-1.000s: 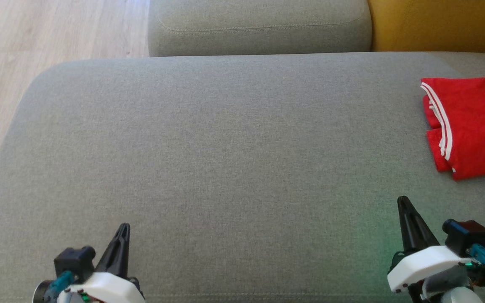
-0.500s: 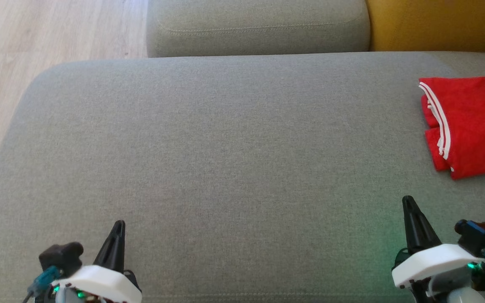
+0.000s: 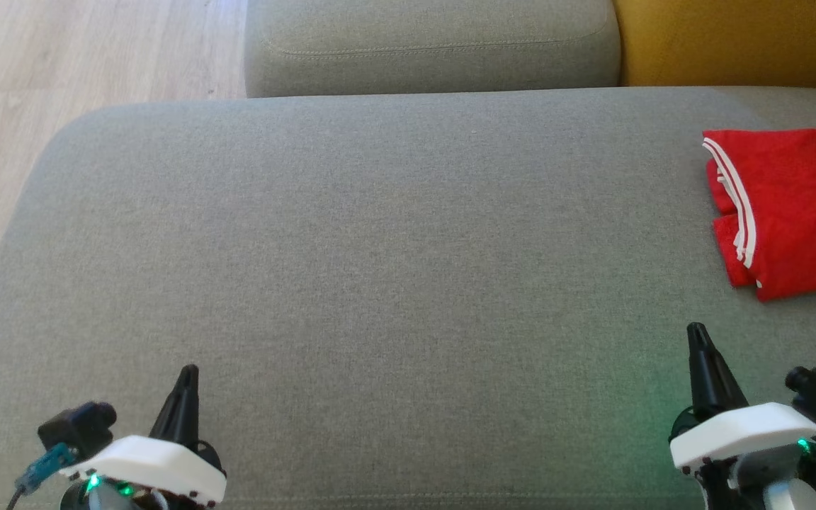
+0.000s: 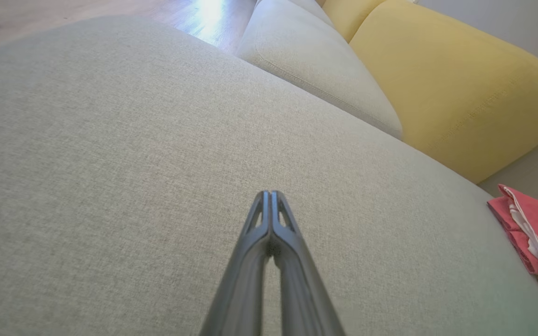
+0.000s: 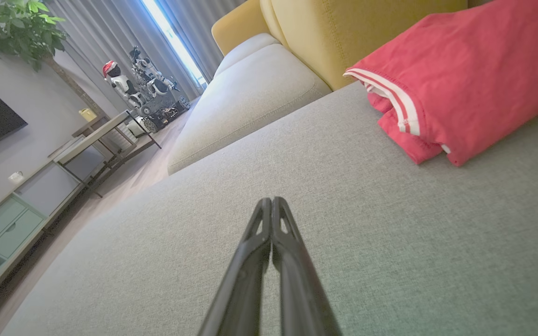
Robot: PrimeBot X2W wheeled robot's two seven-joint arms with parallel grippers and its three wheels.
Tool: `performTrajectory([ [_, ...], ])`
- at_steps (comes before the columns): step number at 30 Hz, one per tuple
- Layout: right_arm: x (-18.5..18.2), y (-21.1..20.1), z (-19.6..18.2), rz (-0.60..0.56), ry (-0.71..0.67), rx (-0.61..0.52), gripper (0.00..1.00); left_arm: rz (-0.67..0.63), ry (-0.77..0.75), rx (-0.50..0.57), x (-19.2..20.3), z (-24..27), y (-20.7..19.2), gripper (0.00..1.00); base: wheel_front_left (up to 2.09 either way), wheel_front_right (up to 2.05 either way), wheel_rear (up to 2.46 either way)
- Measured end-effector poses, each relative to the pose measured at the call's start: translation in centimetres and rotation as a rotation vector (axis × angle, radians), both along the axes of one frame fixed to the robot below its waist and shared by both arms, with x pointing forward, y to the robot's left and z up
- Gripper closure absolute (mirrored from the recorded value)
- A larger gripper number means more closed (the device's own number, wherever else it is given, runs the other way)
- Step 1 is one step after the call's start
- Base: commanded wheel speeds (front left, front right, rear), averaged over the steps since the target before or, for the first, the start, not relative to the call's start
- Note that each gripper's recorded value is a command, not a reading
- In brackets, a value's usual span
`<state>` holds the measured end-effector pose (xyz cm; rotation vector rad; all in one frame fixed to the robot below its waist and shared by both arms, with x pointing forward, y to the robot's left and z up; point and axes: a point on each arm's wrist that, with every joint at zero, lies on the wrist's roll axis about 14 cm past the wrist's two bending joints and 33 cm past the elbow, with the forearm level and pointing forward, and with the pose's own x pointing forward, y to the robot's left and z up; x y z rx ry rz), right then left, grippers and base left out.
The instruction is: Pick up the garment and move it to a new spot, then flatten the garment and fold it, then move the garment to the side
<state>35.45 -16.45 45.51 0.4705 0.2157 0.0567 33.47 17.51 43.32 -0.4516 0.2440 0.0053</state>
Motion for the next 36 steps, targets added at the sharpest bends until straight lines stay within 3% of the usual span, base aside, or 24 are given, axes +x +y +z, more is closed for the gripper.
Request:
performTrajectory([
  [36,0.5,-1.6,0.4,-0.126,0.012,0.414,1.0,0.113,0.022,-0.411,1.5,0.9,0.6,1.0,0.0,0.0,0.0],
])
